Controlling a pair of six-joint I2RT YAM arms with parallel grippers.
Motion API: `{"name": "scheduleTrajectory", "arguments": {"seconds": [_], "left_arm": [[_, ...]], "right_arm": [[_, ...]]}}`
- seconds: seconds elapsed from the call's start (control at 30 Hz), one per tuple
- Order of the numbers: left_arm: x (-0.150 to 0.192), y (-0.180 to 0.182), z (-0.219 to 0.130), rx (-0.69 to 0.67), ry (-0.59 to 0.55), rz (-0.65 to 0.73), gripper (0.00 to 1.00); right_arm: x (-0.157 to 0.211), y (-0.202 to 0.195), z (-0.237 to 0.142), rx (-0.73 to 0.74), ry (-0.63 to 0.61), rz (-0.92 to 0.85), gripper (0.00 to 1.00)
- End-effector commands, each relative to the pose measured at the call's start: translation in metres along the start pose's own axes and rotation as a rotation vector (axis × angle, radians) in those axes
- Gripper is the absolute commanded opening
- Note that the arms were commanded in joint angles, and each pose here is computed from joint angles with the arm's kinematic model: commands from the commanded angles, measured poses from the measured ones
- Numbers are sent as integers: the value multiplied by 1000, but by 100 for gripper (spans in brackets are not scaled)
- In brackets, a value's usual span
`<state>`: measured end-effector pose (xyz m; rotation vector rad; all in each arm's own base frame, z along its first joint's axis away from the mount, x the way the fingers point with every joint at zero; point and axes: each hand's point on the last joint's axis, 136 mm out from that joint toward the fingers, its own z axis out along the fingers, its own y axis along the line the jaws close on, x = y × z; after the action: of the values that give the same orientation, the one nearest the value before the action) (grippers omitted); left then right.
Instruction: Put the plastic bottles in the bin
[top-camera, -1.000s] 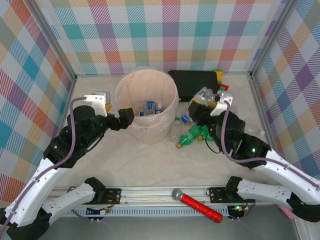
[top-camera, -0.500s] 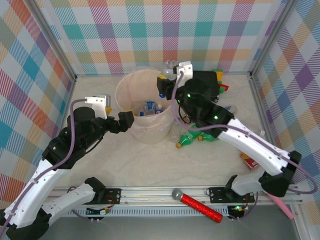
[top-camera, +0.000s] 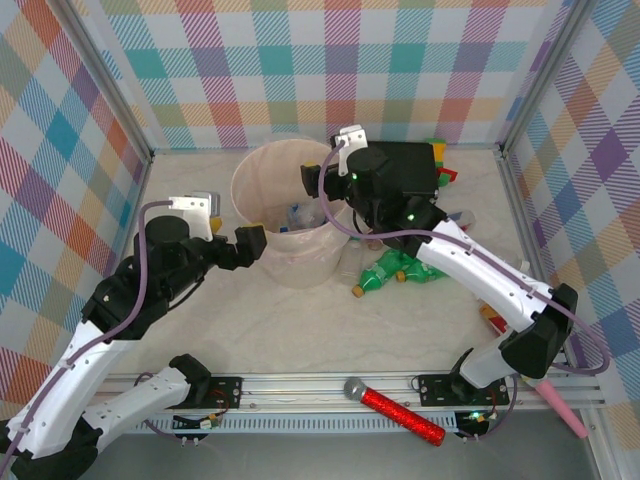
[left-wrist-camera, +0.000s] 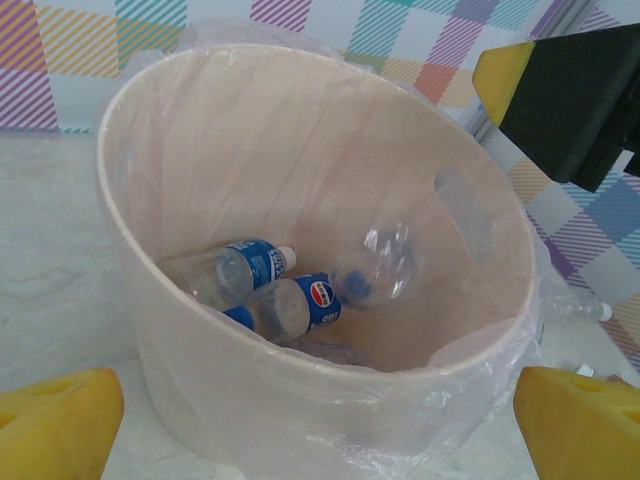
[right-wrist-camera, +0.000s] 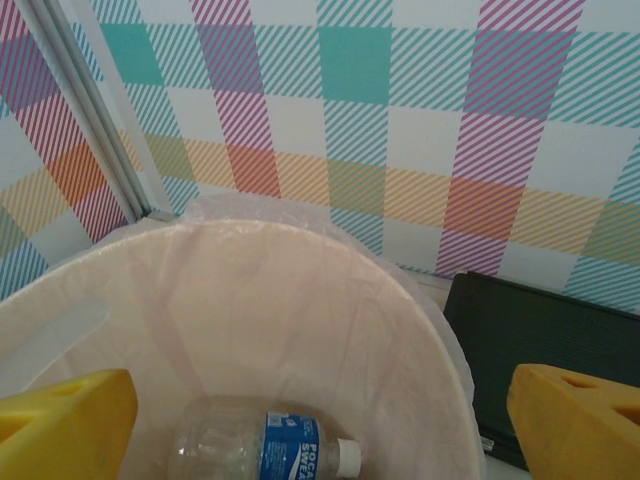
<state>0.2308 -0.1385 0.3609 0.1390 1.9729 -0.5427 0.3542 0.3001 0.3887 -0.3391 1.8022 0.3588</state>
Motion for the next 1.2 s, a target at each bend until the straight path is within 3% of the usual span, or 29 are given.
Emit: {"name": "scheduleTrajectory", "arguments": {"seconds": [0.0,0.43,0.77,1.17], "left_arm": [[-3,-9,1,38,2,-17,100],[7,-34,20,135,70,-31,100],[14,-57,29,178,81,-6,100],[26,-73,39,193,126,26,100]], "right_arm": [[-24,-6,-27,-20,-50,28,98],[27,-41,-75,14,58,99,99],[120,-85,-99,156,243,146,99],[207,-157,-135,369,341,444,99]]}}
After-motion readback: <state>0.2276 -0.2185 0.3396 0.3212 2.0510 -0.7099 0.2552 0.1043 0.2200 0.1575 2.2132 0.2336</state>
